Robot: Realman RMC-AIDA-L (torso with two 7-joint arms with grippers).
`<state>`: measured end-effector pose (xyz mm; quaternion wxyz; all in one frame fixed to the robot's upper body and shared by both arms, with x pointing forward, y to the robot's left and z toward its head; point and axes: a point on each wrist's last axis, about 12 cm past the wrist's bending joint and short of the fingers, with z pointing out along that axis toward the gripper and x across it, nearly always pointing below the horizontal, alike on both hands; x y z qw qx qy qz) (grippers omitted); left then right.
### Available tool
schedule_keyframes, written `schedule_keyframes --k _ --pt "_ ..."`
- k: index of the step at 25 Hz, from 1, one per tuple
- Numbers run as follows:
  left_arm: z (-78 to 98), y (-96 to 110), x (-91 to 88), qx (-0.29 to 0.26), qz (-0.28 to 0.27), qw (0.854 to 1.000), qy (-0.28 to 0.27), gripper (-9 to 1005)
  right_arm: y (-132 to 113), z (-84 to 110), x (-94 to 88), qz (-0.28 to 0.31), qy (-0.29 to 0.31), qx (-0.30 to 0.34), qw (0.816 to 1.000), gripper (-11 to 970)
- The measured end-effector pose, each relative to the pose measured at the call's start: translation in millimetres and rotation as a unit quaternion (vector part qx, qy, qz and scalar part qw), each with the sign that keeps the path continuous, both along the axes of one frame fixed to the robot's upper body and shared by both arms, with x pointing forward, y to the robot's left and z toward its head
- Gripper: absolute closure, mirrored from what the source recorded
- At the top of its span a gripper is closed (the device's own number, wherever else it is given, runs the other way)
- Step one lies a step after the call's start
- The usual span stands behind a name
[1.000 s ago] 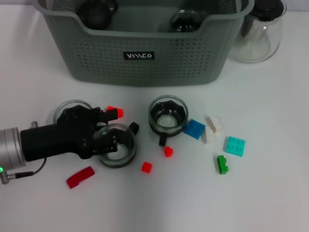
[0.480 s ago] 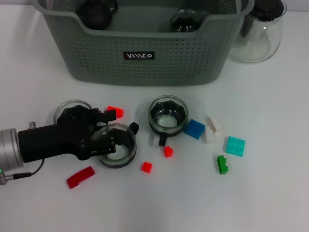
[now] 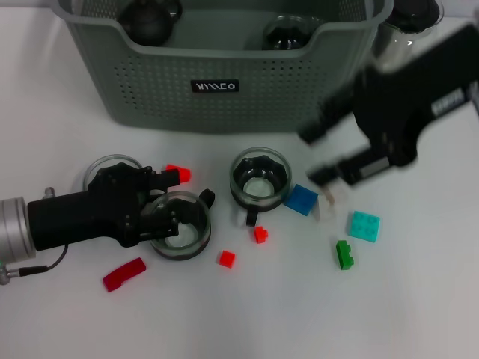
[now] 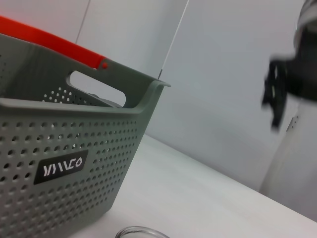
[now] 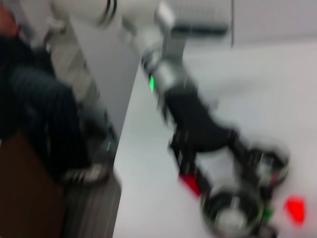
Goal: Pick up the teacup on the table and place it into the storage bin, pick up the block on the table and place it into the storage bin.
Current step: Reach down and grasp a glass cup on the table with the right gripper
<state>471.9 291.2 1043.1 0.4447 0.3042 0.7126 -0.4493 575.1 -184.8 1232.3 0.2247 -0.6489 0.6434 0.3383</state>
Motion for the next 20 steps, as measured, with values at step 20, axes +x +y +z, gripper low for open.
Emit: schedule_keyframes --k 20 --pt "-2.9 0.3 -2.9 -0.014 0.021 1.000 0.015 261 81.5 -65.1 11.8 0.065 -0.125 -0.206 0.968 381"
